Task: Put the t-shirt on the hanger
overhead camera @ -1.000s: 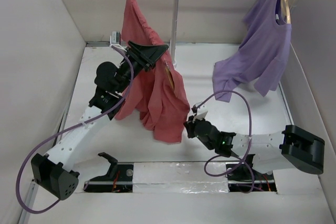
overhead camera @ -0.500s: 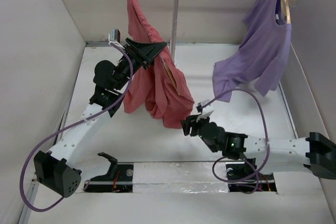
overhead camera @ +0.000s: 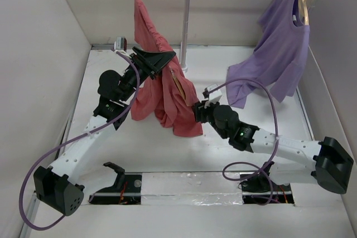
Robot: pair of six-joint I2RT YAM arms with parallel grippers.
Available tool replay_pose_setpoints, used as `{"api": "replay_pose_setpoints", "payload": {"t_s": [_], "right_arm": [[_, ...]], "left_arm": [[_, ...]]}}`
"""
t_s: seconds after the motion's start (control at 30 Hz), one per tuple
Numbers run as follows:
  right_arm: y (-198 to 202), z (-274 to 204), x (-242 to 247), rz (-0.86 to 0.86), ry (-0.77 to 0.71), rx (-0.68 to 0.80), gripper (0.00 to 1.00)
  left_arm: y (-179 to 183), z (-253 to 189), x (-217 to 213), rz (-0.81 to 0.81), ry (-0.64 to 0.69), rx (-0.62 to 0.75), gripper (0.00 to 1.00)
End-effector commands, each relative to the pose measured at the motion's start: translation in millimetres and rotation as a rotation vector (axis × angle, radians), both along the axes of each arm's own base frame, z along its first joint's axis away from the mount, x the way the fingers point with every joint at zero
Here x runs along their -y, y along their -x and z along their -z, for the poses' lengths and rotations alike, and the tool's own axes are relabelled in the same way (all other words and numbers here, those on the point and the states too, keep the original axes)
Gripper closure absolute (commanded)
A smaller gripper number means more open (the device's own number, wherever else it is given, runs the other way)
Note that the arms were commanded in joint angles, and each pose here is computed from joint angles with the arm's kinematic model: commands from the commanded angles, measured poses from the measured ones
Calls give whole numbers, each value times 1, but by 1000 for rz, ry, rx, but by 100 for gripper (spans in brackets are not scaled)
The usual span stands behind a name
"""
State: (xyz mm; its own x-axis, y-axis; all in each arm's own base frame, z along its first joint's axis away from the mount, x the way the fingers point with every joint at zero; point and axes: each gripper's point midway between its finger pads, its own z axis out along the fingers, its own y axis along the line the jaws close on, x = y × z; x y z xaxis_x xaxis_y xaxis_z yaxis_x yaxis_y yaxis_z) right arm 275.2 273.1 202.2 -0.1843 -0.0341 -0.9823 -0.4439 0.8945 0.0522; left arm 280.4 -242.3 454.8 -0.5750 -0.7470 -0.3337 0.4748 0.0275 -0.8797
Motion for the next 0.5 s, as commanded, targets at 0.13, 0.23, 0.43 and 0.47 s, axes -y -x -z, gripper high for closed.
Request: {"api": "replay_pose_setpoints", "payload": {"t_s": [0.13,0.23,0.43,0.47], "right_arm": [[-16,-33,-17,-111,-55,72,67],[-13,-25,-21,-129,-67,34,100],[7,40,-18,-162,-119,-142,100],[10,49,-18,-167,-122,-165,100]], "left_arm": [[26,-42,-11,8,56,160,100],[26,-45,-12,2,57,163,100],[18,-66,-14,-12,105,189,100],[20,-78,-15,-9,119,207,100]]}}
